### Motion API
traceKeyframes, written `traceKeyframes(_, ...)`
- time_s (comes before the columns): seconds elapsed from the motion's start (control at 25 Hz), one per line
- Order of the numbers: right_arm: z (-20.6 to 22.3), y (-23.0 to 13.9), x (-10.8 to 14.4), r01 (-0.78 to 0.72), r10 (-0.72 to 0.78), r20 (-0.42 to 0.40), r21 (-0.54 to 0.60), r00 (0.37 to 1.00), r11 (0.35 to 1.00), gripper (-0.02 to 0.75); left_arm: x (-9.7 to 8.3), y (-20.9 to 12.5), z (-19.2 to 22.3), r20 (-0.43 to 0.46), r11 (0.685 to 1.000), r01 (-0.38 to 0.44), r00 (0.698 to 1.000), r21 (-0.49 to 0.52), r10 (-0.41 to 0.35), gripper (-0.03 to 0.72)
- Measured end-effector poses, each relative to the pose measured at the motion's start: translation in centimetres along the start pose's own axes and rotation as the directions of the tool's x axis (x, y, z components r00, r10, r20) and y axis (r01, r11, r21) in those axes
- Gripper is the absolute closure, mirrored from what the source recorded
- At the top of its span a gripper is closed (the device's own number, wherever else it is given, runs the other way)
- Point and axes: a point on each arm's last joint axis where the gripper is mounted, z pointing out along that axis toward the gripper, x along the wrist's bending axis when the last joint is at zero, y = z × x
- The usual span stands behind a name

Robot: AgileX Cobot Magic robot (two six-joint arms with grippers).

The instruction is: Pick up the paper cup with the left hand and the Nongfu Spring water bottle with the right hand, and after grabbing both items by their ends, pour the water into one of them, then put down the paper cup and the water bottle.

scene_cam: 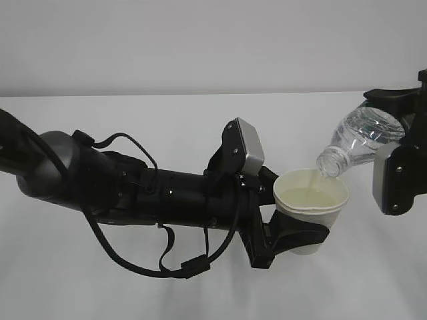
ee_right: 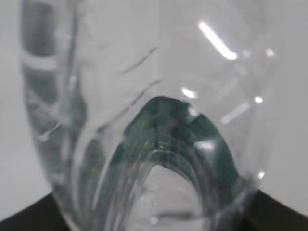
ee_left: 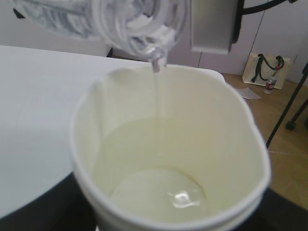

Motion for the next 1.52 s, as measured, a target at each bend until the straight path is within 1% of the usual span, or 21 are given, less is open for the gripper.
traceKeyframes(1.52, 0.0, 0.01, -0.01, 0.002, -0.002, 0.001, -0.001, 1.0, 1.0, 0.313, 0.05, -0.07, 0.0, -0.006, 1.0, 0.0, 1.0, 0.008, 0.0, 0.207)
